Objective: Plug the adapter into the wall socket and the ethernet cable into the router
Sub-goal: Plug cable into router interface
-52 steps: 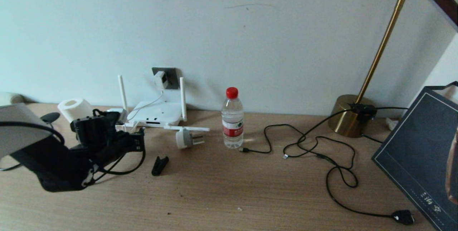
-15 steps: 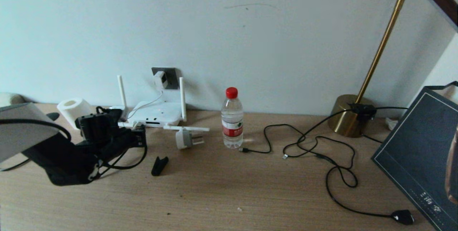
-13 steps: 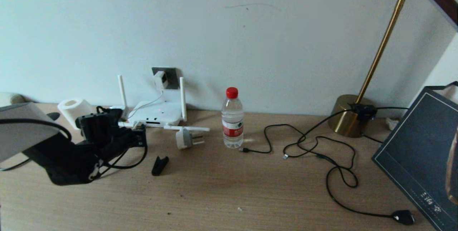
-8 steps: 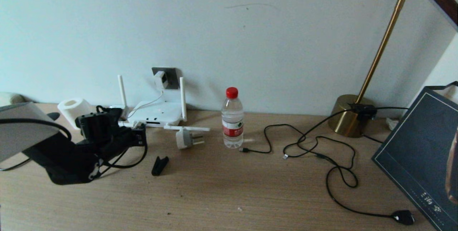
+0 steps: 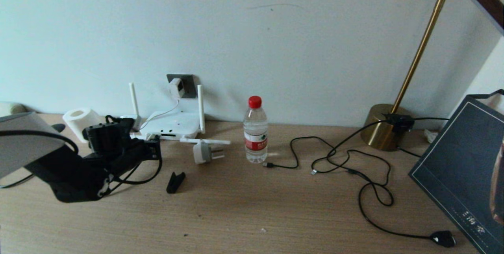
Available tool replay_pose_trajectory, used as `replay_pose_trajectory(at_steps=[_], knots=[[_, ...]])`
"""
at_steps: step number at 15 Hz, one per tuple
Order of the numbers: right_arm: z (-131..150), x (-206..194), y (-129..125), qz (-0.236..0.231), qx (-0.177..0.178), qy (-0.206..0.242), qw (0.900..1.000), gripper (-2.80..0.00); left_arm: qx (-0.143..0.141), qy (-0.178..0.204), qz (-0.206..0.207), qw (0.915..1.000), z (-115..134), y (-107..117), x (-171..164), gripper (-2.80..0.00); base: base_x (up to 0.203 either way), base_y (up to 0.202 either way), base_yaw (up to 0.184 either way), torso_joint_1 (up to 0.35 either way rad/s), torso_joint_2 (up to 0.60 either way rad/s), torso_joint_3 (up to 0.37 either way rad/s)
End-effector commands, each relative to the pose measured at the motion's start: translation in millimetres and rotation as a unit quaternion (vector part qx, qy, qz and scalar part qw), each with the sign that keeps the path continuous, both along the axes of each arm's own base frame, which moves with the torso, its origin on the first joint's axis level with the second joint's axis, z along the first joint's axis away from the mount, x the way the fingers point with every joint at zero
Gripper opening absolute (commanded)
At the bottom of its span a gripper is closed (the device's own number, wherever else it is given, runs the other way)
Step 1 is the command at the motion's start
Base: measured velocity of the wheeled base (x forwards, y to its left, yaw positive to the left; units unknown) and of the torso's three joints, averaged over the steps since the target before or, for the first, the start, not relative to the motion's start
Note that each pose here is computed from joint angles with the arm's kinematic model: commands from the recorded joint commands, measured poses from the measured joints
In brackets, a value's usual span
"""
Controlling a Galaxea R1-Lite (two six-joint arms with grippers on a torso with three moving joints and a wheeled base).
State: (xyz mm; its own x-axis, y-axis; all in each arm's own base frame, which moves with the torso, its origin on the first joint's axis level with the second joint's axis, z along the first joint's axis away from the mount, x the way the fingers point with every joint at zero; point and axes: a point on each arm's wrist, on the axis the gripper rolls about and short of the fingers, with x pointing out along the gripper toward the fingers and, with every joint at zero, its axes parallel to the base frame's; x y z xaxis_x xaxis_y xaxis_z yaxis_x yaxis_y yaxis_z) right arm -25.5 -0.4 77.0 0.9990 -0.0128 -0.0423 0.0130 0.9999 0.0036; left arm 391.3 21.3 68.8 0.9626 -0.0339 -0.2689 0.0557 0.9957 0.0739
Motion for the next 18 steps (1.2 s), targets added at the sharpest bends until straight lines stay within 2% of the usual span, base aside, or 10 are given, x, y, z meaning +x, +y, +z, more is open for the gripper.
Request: replay_pose_trajectory(at_steps=[1,18], knots=[[0,0,0,-0.001,0.000,0.001,1.000,-2.80,0.000,-0.003,0.000,1.0000,0,0,0,-2.80,0.000,0.000,0.000,0.000,0.00,0.000],[0,0,0,0.000,0.000,0.001,1.000,-2.80,0.000,-0.005,0.000,1.0000,-7,1,12,-2.80,0.000,0.000,0.000,0.000,0.00,0.000]])
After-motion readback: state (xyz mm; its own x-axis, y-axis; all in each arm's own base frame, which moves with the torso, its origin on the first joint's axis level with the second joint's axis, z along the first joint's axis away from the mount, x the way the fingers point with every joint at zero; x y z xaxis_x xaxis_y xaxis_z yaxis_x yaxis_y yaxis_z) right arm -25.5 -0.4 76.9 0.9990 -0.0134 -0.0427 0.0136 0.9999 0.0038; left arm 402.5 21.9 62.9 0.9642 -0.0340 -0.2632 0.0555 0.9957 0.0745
